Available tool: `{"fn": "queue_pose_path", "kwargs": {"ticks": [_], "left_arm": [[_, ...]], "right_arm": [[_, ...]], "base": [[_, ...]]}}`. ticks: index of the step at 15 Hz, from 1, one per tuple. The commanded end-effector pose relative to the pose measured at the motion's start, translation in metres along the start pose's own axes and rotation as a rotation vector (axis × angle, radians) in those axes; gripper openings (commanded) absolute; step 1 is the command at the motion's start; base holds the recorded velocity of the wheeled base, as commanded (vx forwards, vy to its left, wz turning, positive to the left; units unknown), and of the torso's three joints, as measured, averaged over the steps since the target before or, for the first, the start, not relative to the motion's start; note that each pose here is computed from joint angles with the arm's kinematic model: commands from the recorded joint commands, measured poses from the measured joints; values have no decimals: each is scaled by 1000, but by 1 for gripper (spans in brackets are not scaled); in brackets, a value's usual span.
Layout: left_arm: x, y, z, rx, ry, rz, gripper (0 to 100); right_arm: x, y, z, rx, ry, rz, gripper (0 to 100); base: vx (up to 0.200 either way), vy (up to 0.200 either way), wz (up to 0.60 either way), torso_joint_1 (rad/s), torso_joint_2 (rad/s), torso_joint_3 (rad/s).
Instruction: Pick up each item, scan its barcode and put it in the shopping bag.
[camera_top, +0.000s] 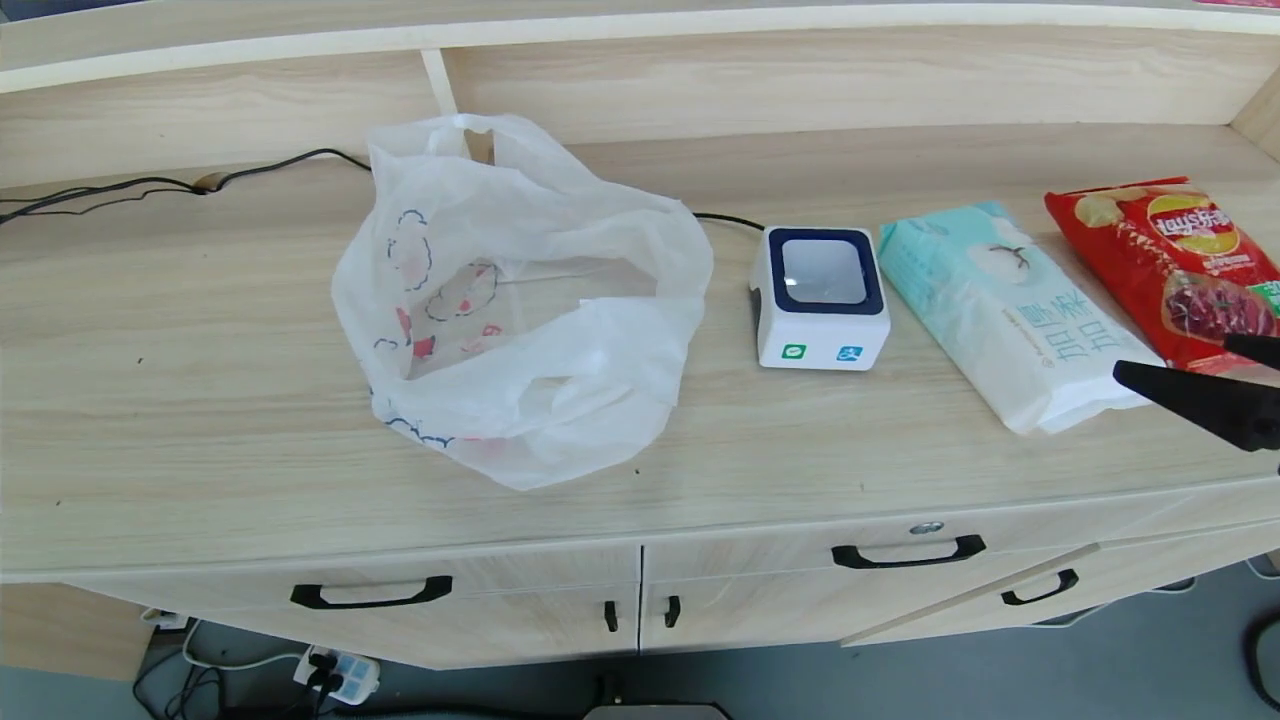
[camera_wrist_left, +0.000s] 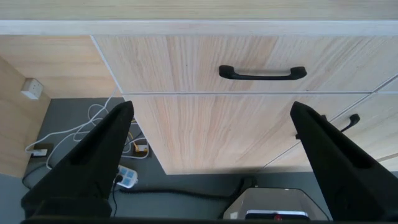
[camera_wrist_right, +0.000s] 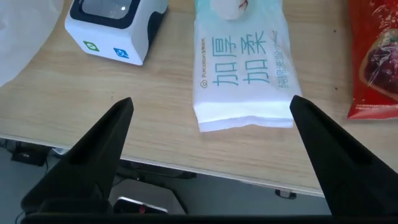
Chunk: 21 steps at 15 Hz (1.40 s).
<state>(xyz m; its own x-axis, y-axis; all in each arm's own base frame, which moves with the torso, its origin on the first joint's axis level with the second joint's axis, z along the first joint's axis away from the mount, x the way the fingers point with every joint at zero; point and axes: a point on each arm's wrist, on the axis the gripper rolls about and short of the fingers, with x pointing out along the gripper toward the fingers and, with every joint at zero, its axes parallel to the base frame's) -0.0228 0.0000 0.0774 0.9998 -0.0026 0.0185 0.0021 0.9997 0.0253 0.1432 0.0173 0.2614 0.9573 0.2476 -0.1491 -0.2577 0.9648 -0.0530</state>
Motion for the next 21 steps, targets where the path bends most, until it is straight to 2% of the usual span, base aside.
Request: {"fn": "queue_pose_path", "kwargs": {"ticks": [1, 7, 10, 14, 21], "left_arm": [[0, 0, 0, 1, 0, -1, 100], [0, 0, 0, -1, 2, -1, 100], [0, 0, 0, -2, 0, -1, 100], [0, 0, 0, -2, -1, 0, 100], [0, 0, 0, -2, 0, -1, 100]], "right_arm": [[11, -1, -4, 5, 15, 6, 100], [55, -14, 8, 9, 29, 57, 100], [79, -32, 17, 3, 29, 77, 100], [102, -56, 16, -55, 54, 74, 100], [134, -61, 18, -92, 64, 115, 100]], "base": [[0, 0, 0, 0, 0, 0], [0, 0, 0, 0, 0, 0], [0, 0, 0, 0, 0, 0], [0, 0, 0, 0, 0, 0], [0, 0, 0, 0, 0, 0]]}}
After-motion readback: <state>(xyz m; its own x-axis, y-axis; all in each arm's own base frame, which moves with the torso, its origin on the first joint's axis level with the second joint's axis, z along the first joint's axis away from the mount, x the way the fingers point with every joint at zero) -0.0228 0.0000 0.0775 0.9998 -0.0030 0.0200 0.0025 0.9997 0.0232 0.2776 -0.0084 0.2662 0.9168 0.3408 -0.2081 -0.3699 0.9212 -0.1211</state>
